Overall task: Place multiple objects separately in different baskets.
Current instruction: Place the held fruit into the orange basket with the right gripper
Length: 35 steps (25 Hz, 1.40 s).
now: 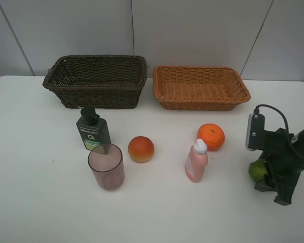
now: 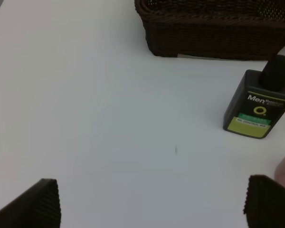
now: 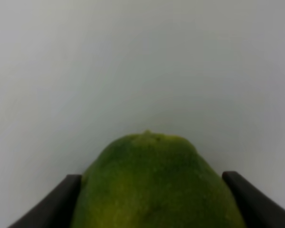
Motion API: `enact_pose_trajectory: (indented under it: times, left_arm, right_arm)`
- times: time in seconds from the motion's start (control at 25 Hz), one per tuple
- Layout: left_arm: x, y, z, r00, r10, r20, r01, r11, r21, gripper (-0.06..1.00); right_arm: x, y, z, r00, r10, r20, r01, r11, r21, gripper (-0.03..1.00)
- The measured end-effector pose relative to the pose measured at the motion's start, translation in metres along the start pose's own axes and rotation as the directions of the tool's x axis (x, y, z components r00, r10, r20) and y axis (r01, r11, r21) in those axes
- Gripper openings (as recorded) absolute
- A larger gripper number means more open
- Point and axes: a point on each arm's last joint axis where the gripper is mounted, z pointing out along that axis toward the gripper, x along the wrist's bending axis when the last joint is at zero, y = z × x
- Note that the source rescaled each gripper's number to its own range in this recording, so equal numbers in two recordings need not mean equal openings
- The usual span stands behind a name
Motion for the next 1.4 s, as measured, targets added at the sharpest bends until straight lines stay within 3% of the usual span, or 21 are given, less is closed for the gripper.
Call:
enact_pose_trajectory:
  times: [0.16, 0.28, 0.44, 0.68, 0.84, 1.08, 1.4]
  left_arm:
    - [0.000, 0.000, 0.000, 1.000, 0.000, 0.000, 0.000, 1.000, 0.000, 1.00]
    - [0.000, 0.000, 0.000, 1.000, 0.000, 0.000, 0.000, 1.000, 0.000, 1.00]
    - [0.000, 0.000, 0.000, 1.000, 0.000, 0.000, 0.000, 1.000, 0.000, 1.00]
    - [0.000, 0.000, 0.000, 1.000, 0.000, 0.000, 0.000, 1.000, 0.000, 1.00]
    - [0.000, 0.000, 0.000, 1.000, 0.000, 0.000, 0.000, 1.000, 0.000, 1.00]
    - [0.000, 0.000, 0.000, 1.000, 0.000, 0.000, 0.000, 1.000, 0.000, 1.00]
    - [0.000, 0.000, 0.000, 1.000, 0.000, 0.000, 0.000, 1.000, 0.000, 1.00]
  right_arm:
    - [-0.021, 0.019, -0.024, 0.989, 0.147, 0.019, -0.146, 0.988, -0.052, 0.45]
    - [-0.036, 0.030, -0.040, 0.963, 0.269, -0.014, -0.270, 0.962, -0.043, 0.45]
    - [-0.054, 0.051, -0.064, 0.925, 0.379, 0.006, -0.378, 0.924, -0.056, 0.45]
    - [-0.071, 0.082, -0.096, 0.820, 0.571, 0.037, -0.564, 0.818, -0.117, 0.45]
    - [-0.078, 0.099, -0.112, 0.769, 0.639, 0.033, -0.625, 0.761, -0.172, 0.45]
    - [-0.106, 0.128, -0.103, 0.698, 0.715, 0.037, -0.705, 0.696, -0.135, 0.45]
    - [-0.173, 0.174, -0.072, 0.565, 0.819, 0.100, -0.810, 0.573, -0.121, 0.45]
